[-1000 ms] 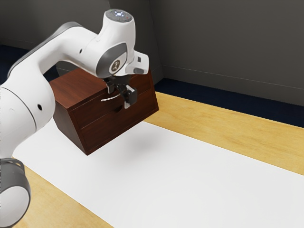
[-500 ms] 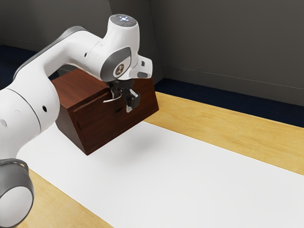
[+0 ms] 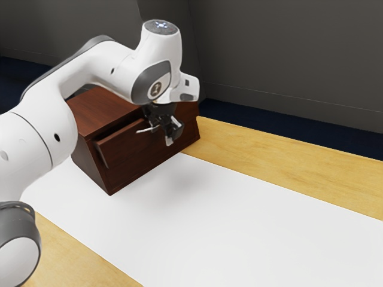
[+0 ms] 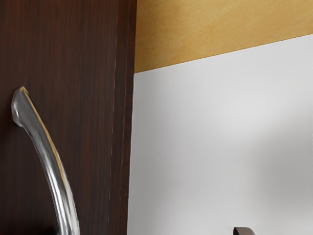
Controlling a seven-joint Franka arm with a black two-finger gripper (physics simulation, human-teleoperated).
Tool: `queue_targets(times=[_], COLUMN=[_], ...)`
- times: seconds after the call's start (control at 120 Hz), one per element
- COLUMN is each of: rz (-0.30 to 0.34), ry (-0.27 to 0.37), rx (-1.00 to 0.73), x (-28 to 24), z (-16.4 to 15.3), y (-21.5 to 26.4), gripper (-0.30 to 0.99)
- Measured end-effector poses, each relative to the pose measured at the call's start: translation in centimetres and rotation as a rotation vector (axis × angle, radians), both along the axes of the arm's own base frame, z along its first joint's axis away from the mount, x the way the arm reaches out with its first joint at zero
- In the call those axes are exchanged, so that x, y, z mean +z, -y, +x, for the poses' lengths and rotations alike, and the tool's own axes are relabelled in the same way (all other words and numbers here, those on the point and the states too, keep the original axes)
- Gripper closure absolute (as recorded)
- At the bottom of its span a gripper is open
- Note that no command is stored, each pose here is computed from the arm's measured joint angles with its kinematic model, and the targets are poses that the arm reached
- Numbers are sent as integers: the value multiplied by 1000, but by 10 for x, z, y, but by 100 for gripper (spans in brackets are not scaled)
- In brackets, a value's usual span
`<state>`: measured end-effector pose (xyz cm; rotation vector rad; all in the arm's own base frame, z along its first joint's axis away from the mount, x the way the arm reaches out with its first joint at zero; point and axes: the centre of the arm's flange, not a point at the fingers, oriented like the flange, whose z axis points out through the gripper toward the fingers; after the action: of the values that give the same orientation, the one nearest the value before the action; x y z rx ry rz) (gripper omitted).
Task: Pull the drawer handle with one arm to open the drawer
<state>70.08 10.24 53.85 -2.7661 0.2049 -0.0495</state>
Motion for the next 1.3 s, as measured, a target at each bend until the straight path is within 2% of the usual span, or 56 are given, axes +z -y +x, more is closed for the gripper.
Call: queue_targets(times=[0.458,0.975,1.058,1.3], rz=[-49,-92,-104,-120], ry=[8,7,9,11], rx=[-3,-20,-27,-31], x=[7,11,14,21], z=[-6,-12,-15,-22], y=[12,33,39,44], gripper=[51,51,56,42])
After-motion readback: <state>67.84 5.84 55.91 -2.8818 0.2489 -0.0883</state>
